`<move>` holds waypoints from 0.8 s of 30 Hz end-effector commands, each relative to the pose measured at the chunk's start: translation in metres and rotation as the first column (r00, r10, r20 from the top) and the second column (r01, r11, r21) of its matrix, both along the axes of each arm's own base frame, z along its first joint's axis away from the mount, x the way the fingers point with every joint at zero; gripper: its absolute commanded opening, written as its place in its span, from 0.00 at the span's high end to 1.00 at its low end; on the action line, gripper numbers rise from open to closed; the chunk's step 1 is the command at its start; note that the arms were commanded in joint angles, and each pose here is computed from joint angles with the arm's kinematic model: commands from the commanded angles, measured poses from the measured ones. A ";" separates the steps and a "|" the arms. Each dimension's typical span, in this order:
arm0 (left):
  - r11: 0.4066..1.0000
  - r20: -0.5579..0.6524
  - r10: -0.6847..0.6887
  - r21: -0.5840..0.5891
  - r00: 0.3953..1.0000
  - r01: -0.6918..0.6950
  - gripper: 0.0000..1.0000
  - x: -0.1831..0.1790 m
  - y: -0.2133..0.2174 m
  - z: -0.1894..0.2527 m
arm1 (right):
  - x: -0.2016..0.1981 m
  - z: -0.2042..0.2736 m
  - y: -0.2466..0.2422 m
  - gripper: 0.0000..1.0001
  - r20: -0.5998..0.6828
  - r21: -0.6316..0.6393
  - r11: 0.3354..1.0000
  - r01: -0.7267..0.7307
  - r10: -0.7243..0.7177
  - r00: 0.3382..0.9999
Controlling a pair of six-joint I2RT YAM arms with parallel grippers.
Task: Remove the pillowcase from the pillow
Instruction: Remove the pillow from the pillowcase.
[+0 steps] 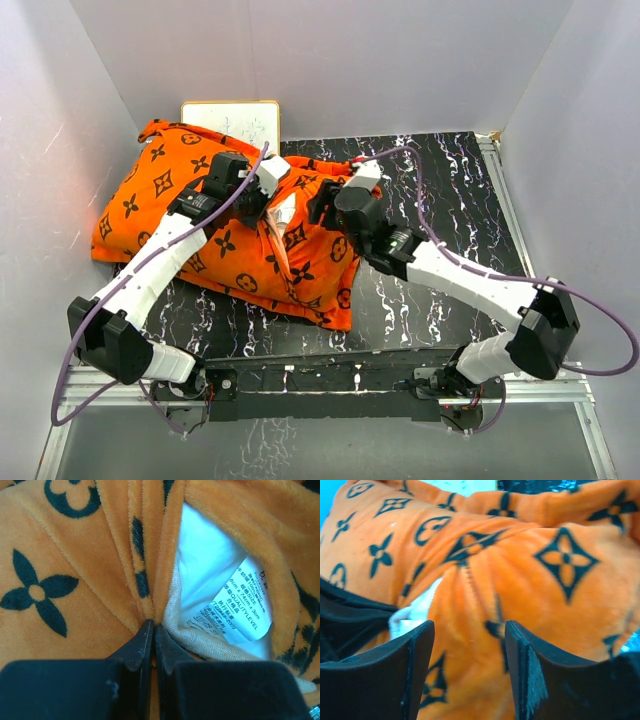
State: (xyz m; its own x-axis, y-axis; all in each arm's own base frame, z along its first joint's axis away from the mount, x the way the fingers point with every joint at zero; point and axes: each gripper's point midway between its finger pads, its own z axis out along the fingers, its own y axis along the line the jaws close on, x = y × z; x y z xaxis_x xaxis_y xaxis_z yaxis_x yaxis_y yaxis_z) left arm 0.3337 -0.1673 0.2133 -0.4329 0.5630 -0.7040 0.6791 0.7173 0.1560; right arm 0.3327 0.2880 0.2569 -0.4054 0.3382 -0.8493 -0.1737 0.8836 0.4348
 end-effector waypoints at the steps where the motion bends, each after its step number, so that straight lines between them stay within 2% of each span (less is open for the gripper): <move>1: 1.000 -0.114 0.016 0.015 0.993 -0.014 1.00 -0.024 0.009 -0.017 | 0.000 0.016 0.032 0.35 0.042 -0.021 0.999 -0.030 0.030 0.999; 8: 1.000 -0.119 0.027 -0.007 0.993 -0.028 1.00 -0.021 0.008 -0.009 | -0.001 -0.016 0.062 0.22 0.006 -0.090 0.992 -0.086 0.086 0.996; 12: 0.999 -0.117 0.031 -0.020 0.993 -0.034 1.00 -0.020 0.009 0.000 | 0.002 -0.038 0.048 0.24 -0.012 -0.171 0.985 -0.037 0.036 0.999; 16: 0.999 -0.105 0.041 -0.027 0.994 -0.044 1.00 -0.020 0.015 0.009 | 0.004 -0.063 0.004 0.37 -0.032 -0.272 0.961 0.049 -0.060 0.998; 22: 0.998 -0.111 0.047 -0.029 0.993 -0.051 1.00 -0.020 0.021 0.008 | 0.011 -0.081 -0.068 0.67 -0.070 -0.272 0.953 0.133 -0.157 0.985; 24: 0.998 -0.112 0.046 -0.028 0.993 -0.049 1.00 -0.020 0.021 0.007 | 0.012 -0.084 -0.082 0.71 -0.076 -0.288 0.946 0.151 -0.180 0.981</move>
State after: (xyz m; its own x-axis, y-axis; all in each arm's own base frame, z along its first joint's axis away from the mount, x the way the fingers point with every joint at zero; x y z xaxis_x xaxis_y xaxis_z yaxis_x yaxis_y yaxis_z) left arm 0.3311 -0.1640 0.2270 -0.4689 0.5056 -0.7242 0.6713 0.7368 0.0797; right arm 0.3343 0.2753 0.1929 -0.4540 0.2175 -0.8641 -0.1404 0.9402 0.3104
